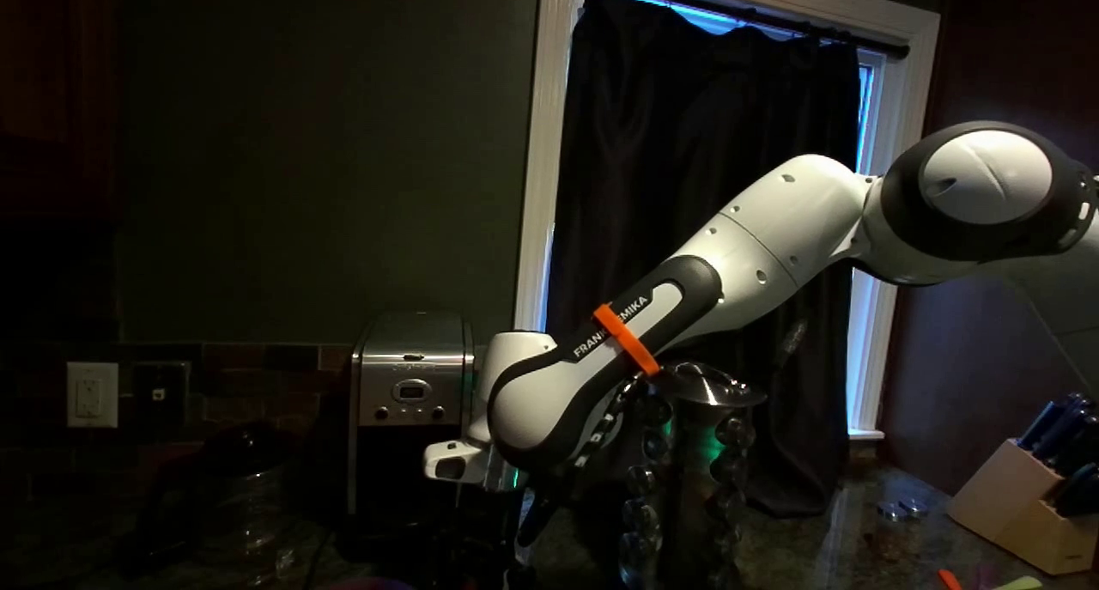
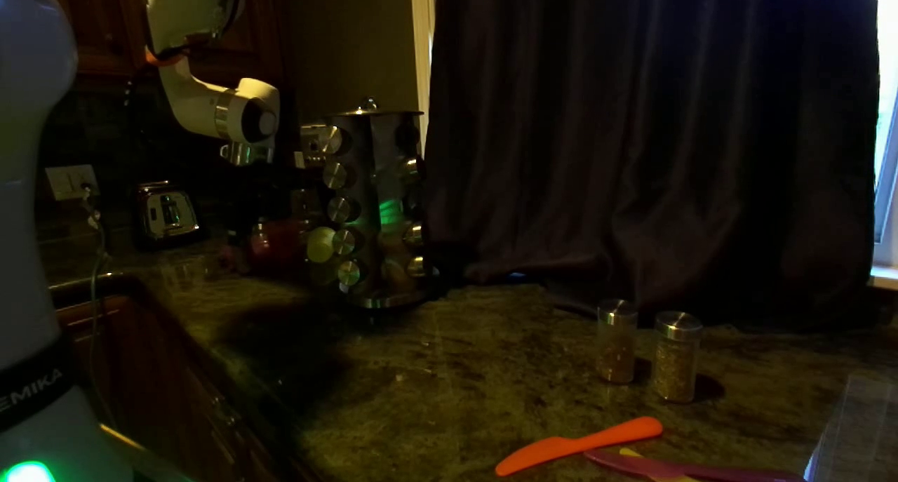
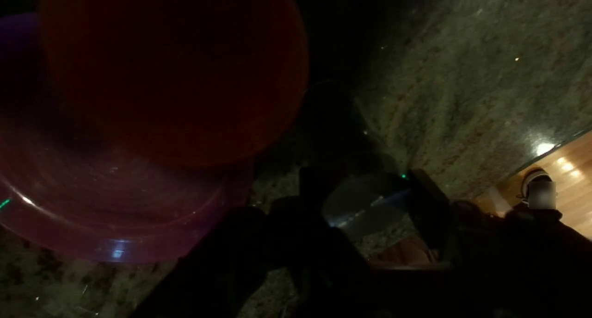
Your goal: Put a jar on the countertop
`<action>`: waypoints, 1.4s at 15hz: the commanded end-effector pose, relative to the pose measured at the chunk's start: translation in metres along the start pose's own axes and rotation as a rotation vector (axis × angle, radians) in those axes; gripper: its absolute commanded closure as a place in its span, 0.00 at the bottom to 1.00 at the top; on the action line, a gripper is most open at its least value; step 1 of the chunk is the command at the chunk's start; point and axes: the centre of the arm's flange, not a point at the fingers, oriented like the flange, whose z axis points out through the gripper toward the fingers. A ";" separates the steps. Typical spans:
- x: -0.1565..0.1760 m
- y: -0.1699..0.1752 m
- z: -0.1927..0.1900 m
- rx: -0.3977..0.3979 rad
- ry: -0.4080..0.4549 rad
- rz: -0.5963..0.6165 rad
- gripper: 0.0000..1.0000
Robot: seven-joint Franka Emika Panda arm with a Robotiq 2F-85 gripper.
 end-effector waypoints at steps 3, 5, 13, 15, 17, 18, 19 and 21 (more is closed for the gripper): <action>0.003 0.005 0.002 0.000 0.010 -0.033 0.10; 0.008 0.006 -0.004 -0.008 0.010 -0.038 0.00; 0.057 -0.010 -0.081 -0.130 -0.042 0.239 0.00; 0.067 -0.021 -0.109 -0.172 -0.073 0.330 0.00; 0.072 -0.035 -0.132 -0.201 -0.111 0.423 0.00; 0.074 -0.045 -0.142 -0.224 -0.135 0.465 0.00; 0.076 -0.054 -0.149 -0.233 -0.161 0.506 0.00; 0.079 -0.073 -0.160 -0.251 -0.211 0.594 0.00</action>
